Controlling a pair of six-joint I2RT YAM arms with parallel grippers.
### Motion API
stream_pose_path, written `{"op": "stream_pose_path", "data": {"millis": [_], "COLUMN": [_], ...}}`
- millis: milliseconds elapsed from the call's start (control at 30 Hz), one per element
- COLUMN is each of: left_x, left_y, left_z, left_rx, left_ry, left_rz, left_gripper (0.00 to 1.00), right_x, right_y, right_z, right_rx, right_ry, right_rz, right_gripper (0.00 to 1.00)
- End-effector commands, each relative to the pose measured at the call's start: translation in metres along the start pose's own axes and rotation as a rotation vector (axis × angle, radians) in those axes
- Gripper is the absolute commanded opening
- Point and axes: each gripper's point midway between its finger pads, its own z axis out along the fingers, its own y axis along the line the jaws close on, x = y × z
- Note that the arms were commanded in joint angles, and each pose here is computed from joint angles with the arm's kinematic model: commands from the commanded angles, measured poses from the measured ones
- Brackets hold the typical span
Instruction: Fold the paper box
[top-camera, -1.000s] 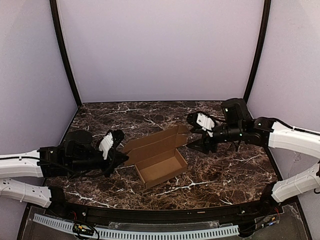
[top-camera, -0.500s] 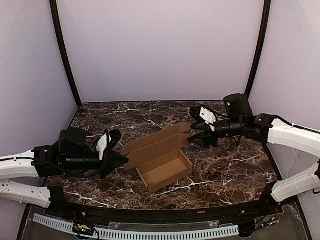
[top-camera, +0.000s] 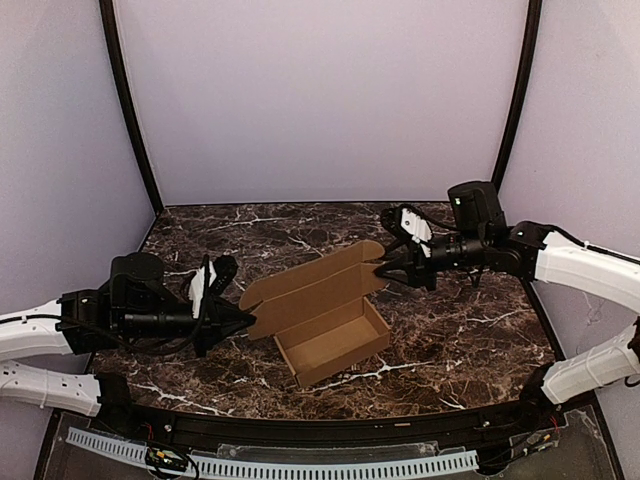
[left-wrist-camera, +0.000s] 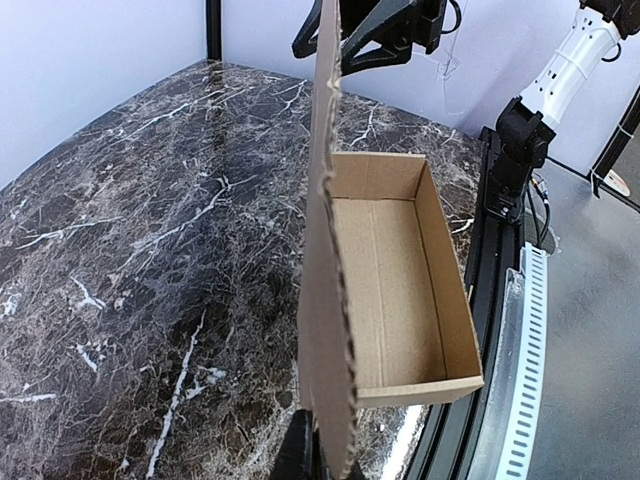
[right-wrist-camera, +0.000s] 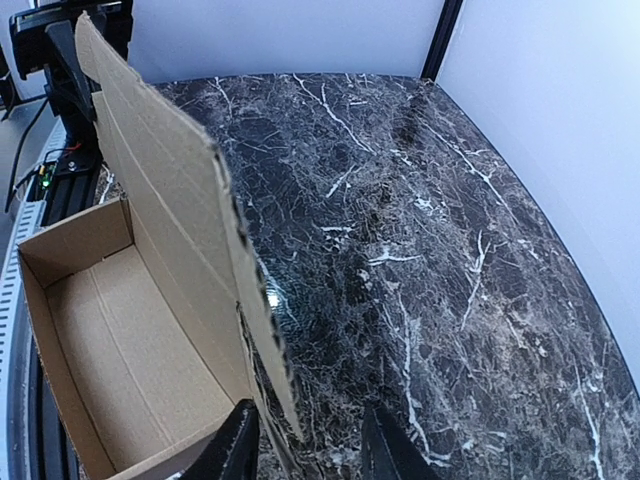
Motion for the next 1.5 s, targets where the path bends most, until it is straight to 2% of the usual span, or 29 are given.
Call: {"op": "stream_pose_path", "data": {"millis": [0, 333, 467, 600, 900, 1067, 1267, 1467], "left_x": [-0.009, -0.009, -0.011, -0.011, -0.011, -0.021, -0.031, -0.032], "left_y": [-0.003, 0.000, 0.005, 0.023, 0.058, 0.076, 0.087, 0.092], "left_z": [-0.005, -0.006, -0.004, 0.003, 0.032, 0.034, 0.030, 0.031], "left_rx": [0.014, -0.003, -0.032, -0.133, -0.327, -0.435, -0.507, -0.537], "left_ry": [-0.023, -0.025, -0.030, -0.010, 0.030, 0.005, -0.038, -0.063], "left_rz": [-0.001, -0.004, -0.018, -0.052, -0.179, -0.240, -0.309, -0.377], "left_gripper": [0.01, 0.01, 0.01, 0.01, 0.01, 0.01, 0.01, 0.01], "right_x": [-0.007, -0.011, -0.012, -0.015, -0.037, -0.042, -0.035, -0.038], "right_y": [0.005, 0.010, 0.012, 0.012, 0.023, 0.010, -0.001, -0.005], "right_z": [-0.003, -0.007, -0.008, -0.002, 0.027, 0.032, 0.036, 0.038], "right_rx": [-0.040, -0.061, -0.069, -0.025, 0.237, 0.419, 0.560, 0.672], "right_ry": [-0.015, -0.021, -0.026, -0.037, -0.059, -0.034, -0.012, -0.058], "right_rz": [0.012, 0.012, 0.024, 0.049, 0.066, 0.108, 0.180, 0.259], "right_gripper": [0.31, 0.00, 0.00, 0.00, 0.00, 0.00, 0.00, 0.00]}}
